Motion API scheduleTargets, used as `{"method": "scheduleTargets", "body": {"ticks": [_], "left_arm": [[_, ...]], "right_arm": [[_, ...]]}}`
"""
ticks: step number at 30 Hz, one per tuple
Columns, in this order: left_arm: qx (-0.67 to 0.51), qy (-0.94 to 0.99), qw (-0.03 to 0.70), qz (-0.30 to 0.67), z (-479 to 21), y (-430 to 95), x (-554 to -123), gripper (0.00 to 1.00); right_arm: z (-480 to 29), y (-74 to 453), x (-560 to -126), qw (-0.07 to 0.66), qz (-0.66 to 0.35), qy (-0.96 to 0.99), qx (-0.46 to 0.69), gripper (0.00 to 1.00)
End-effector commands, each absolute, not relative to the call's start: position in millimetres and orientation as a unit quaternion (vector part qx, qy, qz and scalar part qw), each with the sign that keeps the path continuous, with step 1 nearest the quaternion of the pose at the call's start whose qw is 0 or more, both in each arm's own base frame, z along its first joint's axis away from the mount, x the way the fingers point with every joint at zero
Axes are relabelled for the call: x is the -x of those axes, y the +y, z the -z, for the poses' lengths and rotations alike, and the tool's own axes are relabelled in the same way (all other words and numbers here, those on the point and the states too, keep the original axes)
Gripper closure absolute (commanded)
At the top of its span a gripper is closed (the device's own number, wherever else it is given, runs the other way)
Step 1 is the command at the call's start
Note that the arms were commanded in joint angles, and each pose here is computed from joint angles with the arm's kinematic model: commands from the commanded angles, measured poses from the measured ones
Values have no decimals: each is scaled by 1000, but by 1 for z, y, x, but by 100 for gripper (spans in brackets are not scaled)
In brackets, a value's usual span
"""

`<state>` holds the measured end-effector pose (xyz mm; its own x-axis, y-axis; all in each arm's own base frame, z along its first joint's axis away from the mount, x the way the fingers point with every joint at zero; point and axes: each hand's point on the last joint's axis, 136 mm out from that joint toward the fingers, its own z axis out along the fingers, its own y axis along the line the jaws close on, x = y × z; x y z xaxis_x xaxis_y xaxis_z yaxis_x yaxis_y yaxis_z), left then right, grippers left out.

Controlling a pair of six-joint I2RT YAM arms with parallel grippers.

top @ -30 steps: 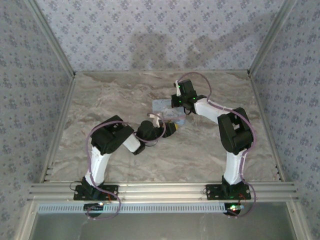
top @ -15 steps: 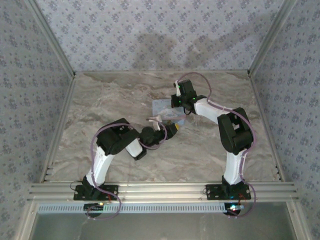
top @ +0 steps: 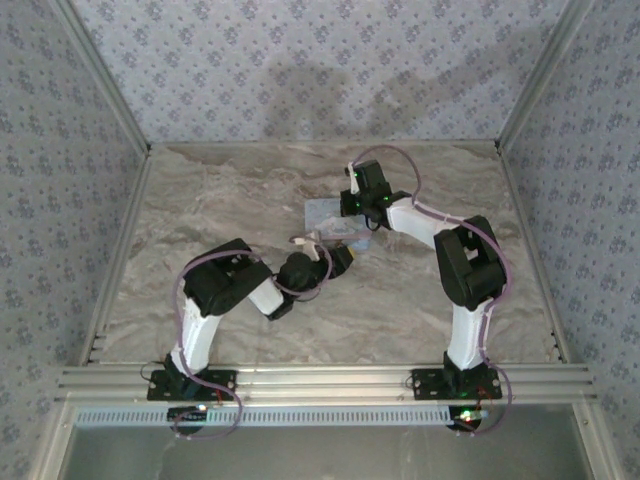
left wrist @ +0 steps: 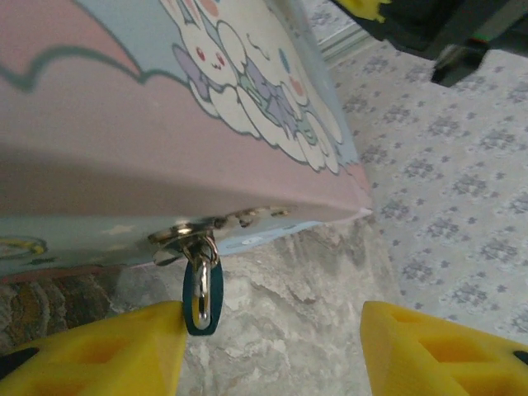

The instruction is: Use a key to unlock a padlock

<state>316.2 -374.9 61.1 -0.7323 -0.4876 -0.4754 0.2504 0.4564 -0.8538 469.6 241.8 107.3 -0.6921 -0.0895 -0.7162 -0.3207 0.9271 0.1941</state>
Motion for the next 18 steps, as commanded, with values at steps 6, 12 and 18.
{"method": "scheduleTargets", "body": {"ticks": [6,12,18], "left_arm": [[104,904,266,318,53,-327,-287,41],[83,878,309,356,40,-342,-298,42],[24,859,330,390,27,-365,-302,47]], "right_arm": [[-108,234,-460,368,-148,912,104,100],[-109,235,-459,370,-150,911,106,100],[-107,229,-457,369,-147,912,104,100]]}}
